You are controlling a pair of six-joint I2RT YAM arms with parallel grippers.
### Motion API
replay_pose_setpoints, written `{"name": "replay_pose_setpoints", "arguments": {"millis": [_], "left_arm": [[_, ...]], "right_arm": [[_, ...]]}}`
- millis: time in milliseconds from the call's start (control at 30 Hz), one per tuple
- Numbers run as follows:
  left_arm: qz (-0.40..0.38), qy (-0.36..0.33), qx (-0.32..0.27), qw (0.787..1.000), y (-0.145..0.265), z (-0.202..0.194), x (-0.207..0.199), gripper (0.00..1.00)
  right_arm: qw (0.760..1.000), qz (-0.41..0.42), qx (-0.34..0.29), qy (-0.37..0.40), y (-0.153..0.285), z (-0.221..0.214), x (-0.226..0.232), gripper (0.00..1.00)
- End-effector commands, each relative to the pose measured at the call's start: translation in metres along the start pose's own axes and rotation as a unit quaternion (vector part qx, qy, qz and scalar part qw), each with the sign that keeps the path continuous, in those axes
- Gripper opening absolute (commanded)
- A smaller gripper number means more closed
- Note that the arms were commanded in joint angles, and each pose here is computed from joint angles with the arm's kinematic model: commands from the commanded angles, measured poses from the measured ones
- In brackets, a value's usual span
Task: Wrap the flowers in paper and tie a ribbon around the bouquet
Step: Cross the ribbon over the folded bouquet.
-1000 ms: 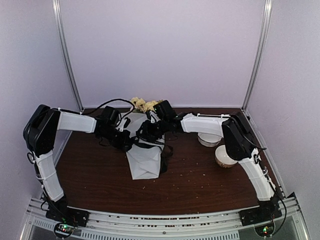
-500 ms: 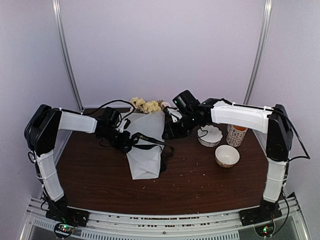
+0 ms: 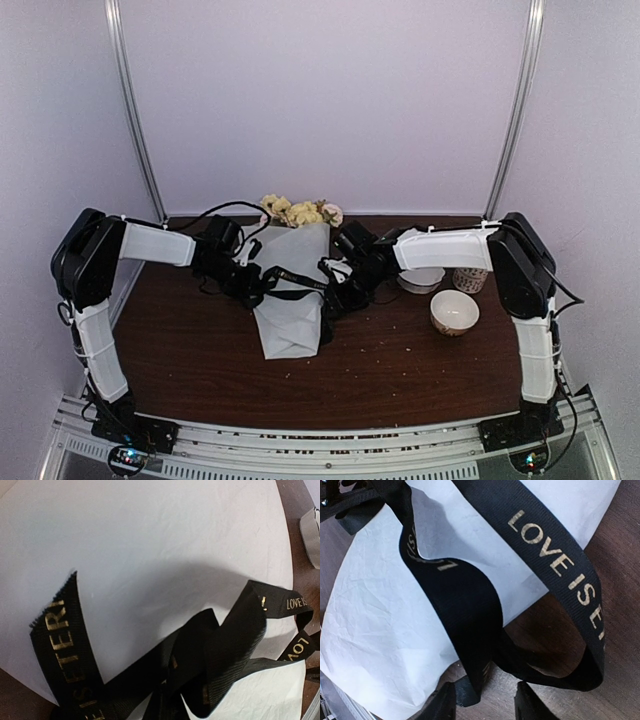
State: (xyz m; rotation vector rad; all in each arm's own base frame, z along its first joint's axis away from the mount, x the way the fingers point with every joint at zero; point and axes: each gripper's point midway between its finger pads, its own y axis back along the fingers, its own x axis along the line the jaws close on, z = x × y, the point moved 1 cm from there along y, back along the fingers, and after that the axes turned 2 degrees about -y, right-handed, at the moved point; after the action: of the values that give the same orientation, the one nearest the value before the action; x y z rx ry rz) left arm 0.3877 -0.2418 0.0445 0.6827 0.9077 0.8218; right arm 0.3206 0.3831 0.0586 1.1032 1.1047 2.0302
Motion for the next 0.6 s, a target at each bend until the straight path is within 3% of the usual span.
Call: {"name": "replay_pose_setpoints", "arguments": {"millis": [0, 100, 300, 400, 567], "left_arm": [[-0.001, -0.012, -0.013, 1.000, 0.002, 0.012, 0.000, 0.00], [0.000, -0.013, -0.011, 1.000, 0.004, 0.012, 0.000, 0.00], [0.005, -0.021, -0.015, 1.000, 0.009, 0.011, 0.000, 0.00], [0.003, -0.024, -0.025, 0.999, 0.011, 0.015, -0.001, 0.00], [0.013, -0.030, -0.043, 0.999, 0.022, 0.020, -0.001, 0.00]], "right_arm": [[0.999, 0.026, -0.019, 0.011, -0.005, 0.015, 0.013, 0.33], [1.000, 0.006, -0.008, 0.004, -0.004, 0.016, 0.007, 0.01], [0.997, 0.001, -0.077, 0.028, 0.058, 0.047, 0.017, 0.00], [0.990, 0.086, -0.098, 0.046, 0.078, 0.067, 0.057, 0.00], [0.961, 0.228, -0.155, 0.030, 0.090, 0.120, 0.121, 0.00]]}}
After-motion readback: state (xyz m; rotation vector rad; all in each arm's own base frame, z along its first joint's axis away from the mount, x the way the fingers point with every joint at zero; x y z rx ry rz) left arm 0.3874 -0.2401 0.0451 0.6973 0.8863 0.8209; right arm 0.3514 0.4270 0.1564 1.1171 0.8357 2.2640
